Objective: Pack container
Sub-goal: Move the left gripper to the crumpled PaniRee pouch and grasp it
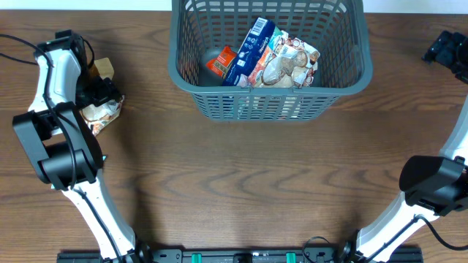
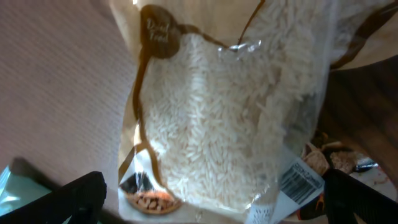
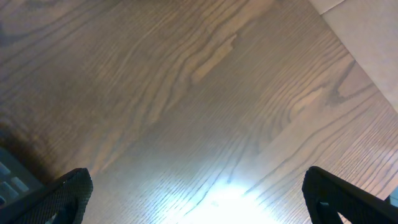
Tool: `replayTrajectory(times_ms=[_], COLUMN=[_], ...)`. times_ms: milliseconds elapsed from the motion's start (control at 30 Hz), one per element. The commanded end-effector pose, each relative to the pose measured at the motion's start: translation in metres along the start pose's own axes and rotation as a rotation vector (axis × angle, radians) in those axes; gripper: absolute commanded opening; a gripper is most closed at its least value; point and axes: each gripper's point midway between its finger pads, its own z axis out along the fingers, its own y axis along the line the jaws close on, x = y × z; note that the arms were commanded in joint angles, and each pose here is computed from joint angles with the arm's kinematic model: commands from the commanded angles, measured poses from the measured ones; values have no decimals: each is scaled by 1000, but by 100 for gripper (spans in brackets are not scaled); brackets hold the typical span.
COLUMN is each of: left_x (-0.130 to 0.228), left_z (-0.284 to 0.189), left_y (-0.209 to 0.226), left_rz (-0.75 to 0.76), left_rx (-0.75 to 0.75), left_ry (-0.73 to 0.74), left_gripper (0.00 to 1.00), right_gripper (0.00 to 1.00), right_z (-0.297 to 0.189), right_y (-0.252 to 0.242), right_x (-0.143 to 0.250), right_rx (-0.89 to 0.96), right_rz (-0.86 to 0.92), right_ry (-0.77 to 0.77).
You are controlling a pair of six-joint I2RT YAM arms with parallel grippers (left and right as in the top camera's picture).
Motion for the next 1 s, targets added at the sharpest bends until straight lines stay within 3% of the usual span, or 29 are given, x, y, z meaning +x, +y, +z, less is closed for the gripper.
replayTrajectory(times_ms=[0,633,967], left_x=[-6,-39,-42], left_z=[5,3,7], left_y=[-2,-4,8], left_rz=[37,12,-8], left_rx=[3,46,70], left_ry=[-12,-133,-121], left_gripper=[99,99,99], right_gripper=[99,99,99], right_z=[-1,-1,-1], right_y=[-4,-4,-4], right_x=[0,0,0], right_rx=[15,15,15], right_rz=[14,14,14], right_ry=[-5,-5,-5])
